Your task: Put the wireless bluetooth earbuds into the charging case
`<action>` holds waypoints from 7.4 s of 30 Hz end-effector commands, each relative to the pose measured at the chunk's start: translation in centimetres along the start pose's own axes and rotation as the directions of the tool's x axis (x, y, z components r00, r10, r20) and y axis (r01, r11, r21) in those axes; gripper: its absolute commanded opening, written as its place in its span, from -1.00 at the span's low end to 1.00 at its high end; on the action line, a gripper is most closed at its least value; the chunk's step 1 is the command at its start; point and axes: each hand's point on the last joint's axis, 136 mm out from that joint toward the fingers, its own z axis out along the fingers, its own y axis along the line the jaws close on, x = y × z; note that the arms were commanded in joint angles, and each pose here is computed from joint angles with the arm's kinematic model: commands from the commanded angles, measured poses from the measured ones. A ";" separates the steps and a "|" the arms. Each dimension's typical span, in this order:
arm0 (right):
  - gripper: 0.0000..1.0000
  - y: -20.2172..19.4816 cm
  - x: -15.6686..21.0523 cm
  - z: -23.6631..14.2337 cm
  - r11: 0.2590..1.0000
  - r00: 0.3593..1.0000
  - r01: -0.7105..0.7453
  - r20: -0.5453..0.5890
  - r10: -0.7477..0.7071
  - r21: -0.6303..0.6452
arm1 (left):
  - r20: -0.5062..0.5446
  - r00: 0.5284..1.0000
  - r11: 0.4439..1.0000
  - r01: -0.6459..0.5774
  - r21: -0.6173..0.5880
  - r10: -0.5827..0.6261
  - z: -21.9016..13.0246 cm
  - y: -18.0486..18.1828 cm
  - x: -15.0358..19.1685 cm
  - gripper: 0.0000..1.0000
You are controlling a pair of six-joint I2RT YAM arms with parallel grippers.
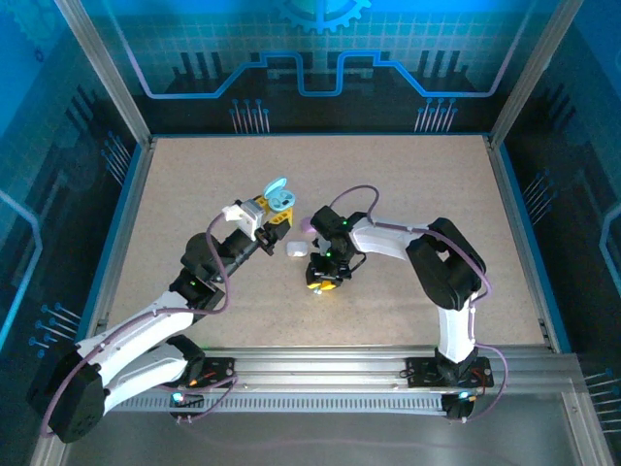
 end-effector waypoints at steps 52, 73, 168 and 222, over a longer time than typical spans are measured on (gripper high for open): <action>-0.52 -1.4 1.4 1.8 0.913 0.973 0.216 -0.152 -0.173 0.345 | 0.047 0.999 1.000 0.000 -0.016 0.001 -0.8 0.3 -1.4 -0.38; -0.59 -4.5 0.5 -1.6 0.895 0.988 0.152 -0.053 -0.143 0.419 | 0.045 0.999 1.000 0.003 -0.014 -0.002 -0.8 0.3 -1.4 -0.38; -0.58 8.7 1.0 -28.0 0.685 0.818 0.526 0.520 -0.245 -0.504 | 0.009 0.993 0.866 0.100 0.490 -0.120 4.0 -9.5 1.2 -0.36; -0.08 6.0 2.8 -33.8 0.779 0.644 0.559 0.741 -0.190 -0.286 | 0.027 0.995 0.904 0.072 0.421 -0.092 3.7 -8.4 1.0 -0.38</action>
